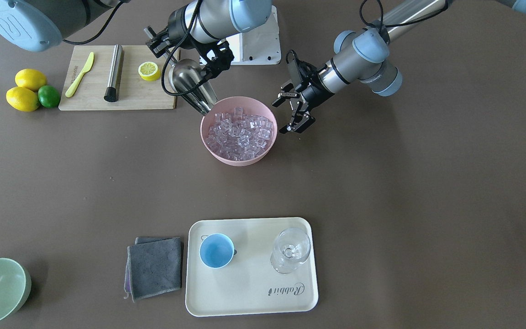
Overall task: Put ice in cup with scoop
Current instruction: 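Position the scoop above the ice cubes while the left gripper steadies the bowl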
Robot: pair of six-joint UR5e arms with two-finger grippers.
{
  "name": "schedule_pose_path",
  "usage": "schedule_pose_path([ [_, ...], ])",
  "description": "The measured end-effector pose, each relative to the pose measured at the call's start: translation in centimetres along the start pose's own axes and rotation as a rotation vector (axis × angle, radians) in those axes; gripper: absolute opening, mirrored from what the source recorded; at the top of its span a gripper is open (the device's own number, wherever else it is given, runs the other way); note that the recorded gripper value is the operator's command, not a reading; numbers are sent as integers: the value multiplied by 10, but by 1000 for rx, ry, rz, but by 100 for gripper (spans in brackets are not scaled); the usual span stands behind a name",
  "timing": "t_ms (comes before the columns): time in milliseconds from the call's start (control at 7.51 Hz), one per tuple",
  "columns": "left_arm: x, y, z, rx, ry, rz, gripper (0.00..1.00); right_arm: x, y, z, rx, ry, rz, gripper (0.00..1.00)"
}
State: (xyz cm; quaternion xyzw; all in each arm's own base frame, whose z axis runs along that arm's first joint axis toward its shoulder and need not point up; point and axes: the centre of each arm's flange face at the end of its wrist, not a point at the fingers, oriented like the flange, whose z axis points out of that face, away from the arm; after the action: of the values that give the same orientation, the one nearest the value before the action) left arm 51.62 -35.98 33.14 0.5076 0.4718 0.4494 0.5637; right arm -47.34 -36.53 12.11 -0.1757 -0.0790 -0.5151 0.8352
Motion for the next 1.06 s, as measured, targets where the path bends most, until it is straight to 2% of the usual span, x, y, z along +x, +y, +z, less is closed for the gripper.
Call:
schedule_pose_path([
  [532,0,0,1,0,1,0,98,-7,-29,-16,-52,41,-23,0],
  [1065,0,0,1,3,-1,1,98,-15,-57,-5,-92,77,-38,0],
])
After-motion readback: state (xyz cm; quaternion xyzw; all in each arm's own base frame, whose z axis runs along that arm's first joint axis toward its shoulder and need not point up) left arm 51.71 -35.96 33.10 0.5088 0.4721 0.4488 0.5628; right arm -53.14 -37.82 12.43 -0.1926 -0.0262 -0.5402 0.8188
